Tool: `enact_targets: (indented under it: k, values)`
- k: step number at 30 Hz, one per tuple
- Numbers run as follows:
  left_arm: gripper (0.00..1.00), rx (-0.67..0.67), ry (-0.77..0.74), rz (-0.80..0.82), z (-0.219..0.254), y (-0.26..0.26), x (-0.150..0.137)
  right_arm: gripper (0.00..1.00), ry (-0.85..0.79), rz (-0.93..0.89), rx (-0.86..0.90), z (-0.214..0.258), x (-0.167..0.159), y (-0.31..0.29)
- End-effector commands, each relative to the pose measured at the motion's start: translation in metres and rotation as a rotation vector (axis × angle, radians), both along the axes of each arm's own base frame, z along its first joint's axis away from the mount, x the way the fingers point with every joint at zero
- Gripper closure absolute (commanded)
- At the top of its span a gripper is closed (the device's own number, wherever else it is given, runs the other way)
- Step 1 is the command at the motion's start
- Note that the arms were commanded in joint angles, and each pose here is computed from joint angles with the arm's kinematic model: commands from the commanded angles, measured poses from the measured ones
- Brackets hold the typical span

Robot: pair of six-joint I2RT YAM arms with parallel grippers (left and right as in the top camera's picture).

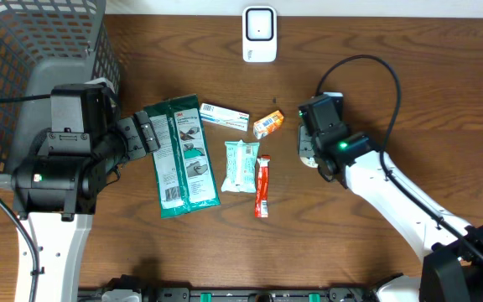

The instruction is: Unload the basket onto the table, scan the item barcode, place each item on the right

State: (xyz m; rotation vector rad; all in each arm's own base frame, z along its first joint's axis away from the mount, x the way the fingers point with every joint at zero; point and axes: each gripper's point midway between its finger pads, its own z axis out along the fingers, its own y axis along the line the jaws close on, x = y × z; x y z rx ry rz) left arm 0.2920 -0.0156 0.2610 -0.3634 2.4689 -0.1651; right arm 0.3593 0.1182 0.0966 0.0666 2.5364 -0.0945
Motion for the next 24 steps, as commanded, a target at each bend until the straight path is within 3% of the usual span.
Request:
enact_targets:
  k: [1, 5, 7, 8, 11, 15, 18, 24]
  values:
    - [0.10, 0.021, -0.006, -0.008, 0.002, 0.002, 0.001, 0.35, 0.007, 0.057, -0.117, 0.001, -0.003, -0.005]
    - [0.10, 0.021, -0.006, -0.008, 0.002, 0.002, 0.001, 0.25, 0.093, 0.072, -0.134, -0.009, -0.020, -0.010]
    - [0.10, 0.021, -0.006, -0.008, 0.002, 0.002, 0.001, 0.05, 0.118, 0.078, -0.136, -0.012, -0.025, -0.011]
    - [0.10, 0.021, -0.006, -0.008, 0.002, 0.002, 0.001, 0.01, 0.131, 0.082, -0.133, -0.013, -0.028, -0.010]
    - [0.10, 0.021, -0.006, -0.008, 0.002, 0.002, 0.001, 0.01, 0.147, 0.095, -0.099, -0.012, -0.030, -0.006]
    - [0.10, 0.021, -0.006, -0.008, 0.002, 0.002, 0.001, 0.01, 0.186, 0.130, 0.089, 0.026, -0.026, 0.016]
    - [0.10, 0.021, -0.006, -0.008, 0.002, 0.002, 0.001, 0.01, 0.225, -0.019, 0.186, 0.050, -0.029, 0.010]
    - [0.10, 0.021, -0.006, -0.008, 0.002, 0.002, 0.001, 0.01, 0.295, -0.227, 0.242, 0.014, -0.048, 0.000]
